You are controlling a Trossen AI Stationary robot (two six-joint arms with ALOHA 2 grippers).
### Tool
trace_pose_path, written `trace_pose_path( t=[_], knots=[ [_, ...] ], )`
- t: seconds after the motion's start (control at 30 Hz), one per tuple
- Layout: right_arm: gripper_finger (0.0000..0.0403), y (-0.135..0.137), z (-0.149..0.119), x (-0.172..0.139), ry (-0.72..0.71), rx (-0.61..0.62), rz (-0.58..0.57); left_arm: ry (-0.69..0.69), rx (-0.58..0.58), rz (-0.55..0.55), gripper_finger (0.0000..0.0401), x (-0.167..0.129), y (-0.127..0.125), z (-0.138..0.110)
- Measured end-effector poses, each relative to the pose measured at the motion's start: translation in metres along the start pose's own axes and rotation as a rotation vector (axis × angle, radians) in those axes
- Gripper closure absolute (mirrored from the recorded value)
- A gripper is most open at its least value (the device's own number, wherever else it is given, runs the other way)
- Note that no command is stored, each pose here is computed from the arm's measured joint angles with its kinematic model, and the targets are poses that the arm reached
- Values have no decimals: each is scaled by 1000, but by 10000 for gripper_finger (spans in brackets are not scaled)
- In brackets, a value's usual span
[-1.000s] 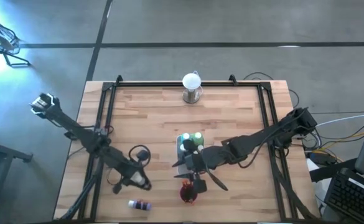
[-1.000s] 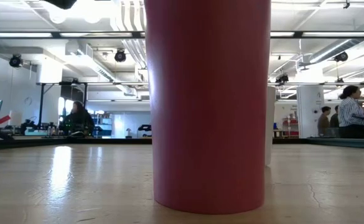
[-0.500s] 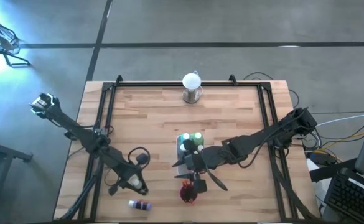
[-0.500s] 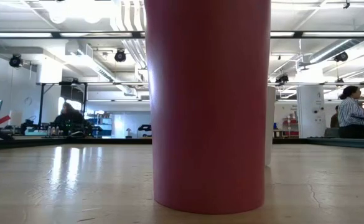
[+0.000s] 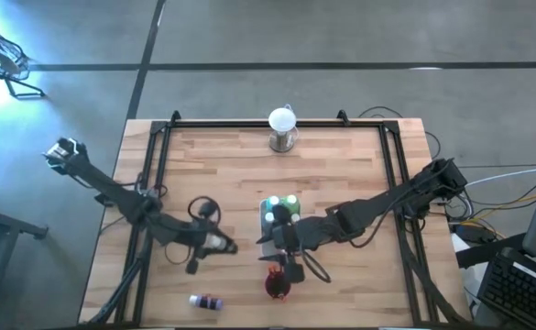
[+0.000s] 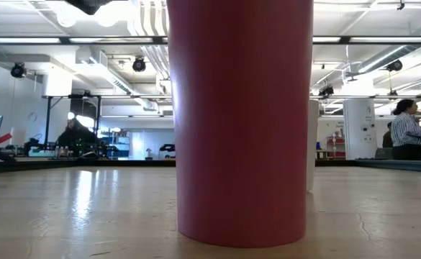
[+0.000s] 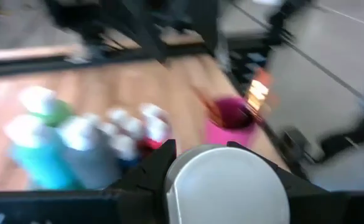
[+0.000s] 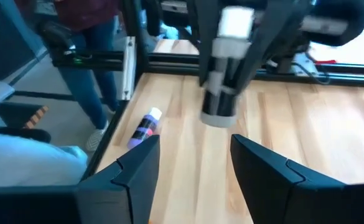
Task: Pick & Place Paint Supplies
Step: Put the gray paint bottle into the white bin
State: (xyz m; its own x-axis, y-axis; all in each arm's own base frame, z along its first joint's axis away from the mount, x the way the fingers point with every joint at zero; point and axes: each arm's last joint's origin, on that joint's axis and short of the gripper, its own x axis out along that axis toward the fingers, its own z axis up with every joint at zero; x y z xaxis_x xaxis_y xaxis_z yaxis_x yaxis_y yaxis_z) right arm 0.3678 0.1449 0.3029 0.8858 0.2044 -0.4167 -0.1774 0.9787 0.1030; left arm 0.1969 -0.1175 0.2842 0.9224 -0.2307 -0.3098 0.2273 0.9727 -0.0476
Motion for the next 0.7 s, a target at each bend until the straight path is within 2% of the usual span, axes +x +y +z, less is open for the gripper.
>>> trace_pose_path(
  t=[0.17,0.27,0.4,0.7],
  knots=[
    [212,-5,0,0,-19,-6,-155,-91,-35,170,264,-2,9,23],
    [200,-7,1,-1,-33,-5,-225,-110,-23,235,264,-2,16,31],
    [179,-9,1,-1,-46,-8,-297,-116,-25,268,264,2,22,37],
    [136,-11,2,1,-63,-23,-304,-81,13,244,264,24,27,48]
  ],
)
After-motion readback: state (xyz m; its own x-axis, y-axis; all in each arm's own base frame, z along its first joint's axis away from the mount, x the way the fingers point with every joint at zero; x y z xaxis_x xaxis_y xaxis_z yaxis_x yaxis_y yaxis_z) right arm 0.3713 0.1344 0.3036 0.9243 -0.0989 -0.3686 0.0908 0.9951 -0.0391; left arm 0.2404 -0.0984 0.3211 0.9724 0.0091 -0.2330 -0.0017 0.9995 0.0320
